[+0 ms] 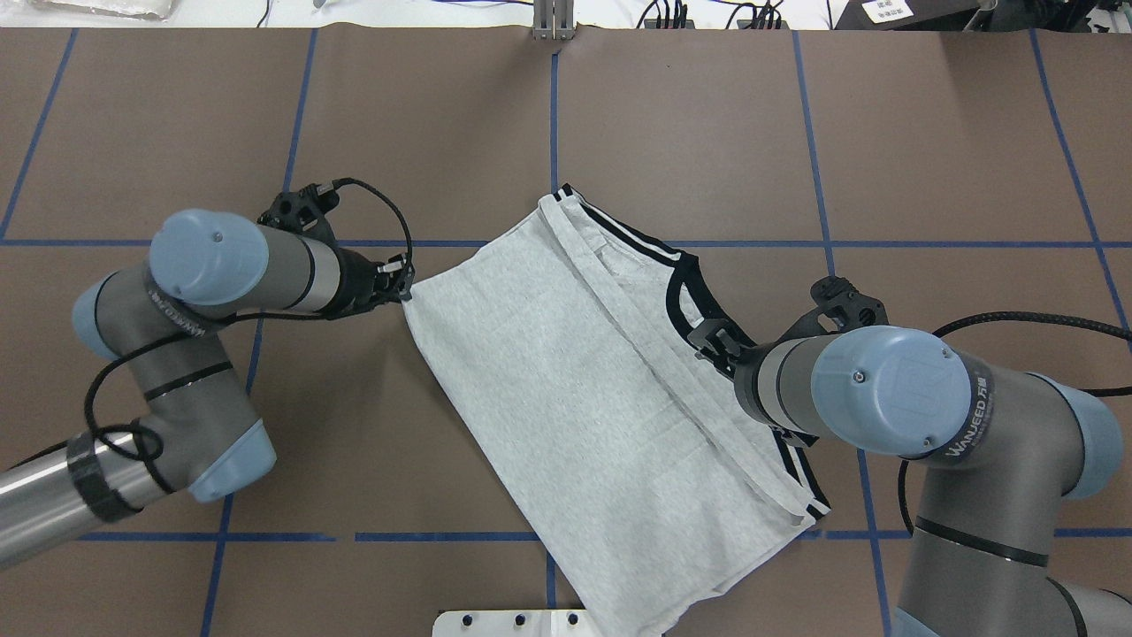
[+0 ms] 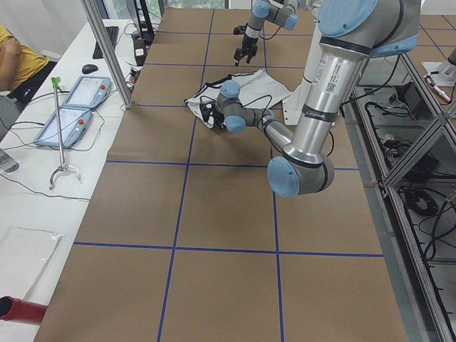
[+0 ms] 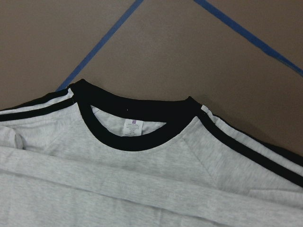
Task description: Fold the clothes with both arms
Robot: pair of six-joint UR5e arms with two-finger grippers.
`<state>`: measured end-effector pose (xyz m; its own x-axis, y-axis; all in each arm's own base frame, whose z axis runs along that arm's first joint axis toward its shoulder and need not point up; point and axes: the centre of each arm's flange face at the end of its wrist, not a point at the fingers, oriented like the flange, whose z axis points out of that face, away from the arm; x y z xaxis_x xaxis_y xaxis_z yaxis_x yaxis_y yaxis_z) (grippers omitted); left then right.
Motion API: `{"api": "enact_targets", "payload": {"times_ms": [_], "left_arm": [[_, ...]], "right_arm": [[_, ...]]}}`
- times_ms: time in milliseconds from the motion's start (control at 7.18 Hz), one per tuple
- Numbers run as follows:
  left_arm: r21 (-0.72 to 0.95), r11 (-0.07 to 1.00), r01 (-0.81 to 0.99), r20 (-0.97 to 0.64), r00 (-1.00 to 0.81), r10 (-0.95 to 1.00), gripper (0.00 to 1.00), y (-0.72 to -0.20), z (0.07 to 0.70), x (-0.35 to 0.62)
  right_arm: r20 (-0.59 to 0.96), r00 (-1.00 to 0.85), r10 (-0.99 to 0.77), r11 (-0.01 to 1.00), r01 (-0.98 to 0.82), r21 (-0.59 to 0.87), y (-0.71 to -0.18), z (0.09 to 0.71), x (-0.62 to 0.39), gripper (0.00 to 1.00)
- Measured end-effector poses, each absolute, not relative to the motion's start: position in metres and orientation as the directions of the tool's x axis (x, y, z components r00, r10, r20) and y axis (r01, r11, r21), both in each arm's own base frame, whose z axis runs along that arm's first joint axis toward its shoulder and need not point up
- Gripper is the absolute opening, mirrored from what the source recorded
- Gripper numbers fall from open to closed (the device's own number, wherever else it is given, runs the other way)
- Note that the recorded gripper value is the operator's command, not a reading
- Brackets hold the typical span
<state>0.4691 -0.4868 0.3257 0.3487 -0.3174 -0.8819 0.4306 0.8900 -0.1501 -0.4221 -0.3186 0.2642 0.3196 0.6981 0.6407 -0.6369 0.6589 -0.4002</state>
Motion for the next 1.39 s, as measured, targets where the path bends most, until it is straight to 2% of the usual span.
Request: {"api": "enact_targets", "payload": {"times_ms": [557, 696, 836, 1114, 1393], "left_arm": [[-0.065, 0.823, 0.565, -0.917, 0.291, -0.273, 0.00, -0.647, 0.275, 0.496], [-0.048, 0.815, 0.577, -0.927, 0.279, -0.252, 0.43, -0.668, 0.271, 0.504], [-0.036, 0.812, 0.583, -0.934, 0.268, -0.235, 0.63, -0.680, 0.268, 0.510], [-0.028, 0.813, 0.581, -0.951, 0.234, -0.200, 0.65, -0.685, 0.255, 0.508], [-0.029, 0.847, 0.531, -0.972, 0.184, -0.149, 0.65, -0.652, 0.263, 0.474]], "right_arm": [[0.645, 0.315, 0.696, 0.660, -0.634, -0.404, -0.319, 0.260, -0.426, 1.00], [0.646, 0.315, 0.695, 0.661, -0.634, -0.402, -0.320, 0.259, -0.430, 1.00], [0.646, 0.318, 0.694, 0.662, -0.636, -0.398, -0.323, 0.258, -0.438, 1.00], [0.653, 0.345, 0.675, 0.683, -0.627, -0.375, -0.325, 0.257, -0.456, 1.00], [0.706, 0.494, 0.507, 0.827, -0.511, -0.237, -0.307, 0.258, -0.478, 1.00]]}}
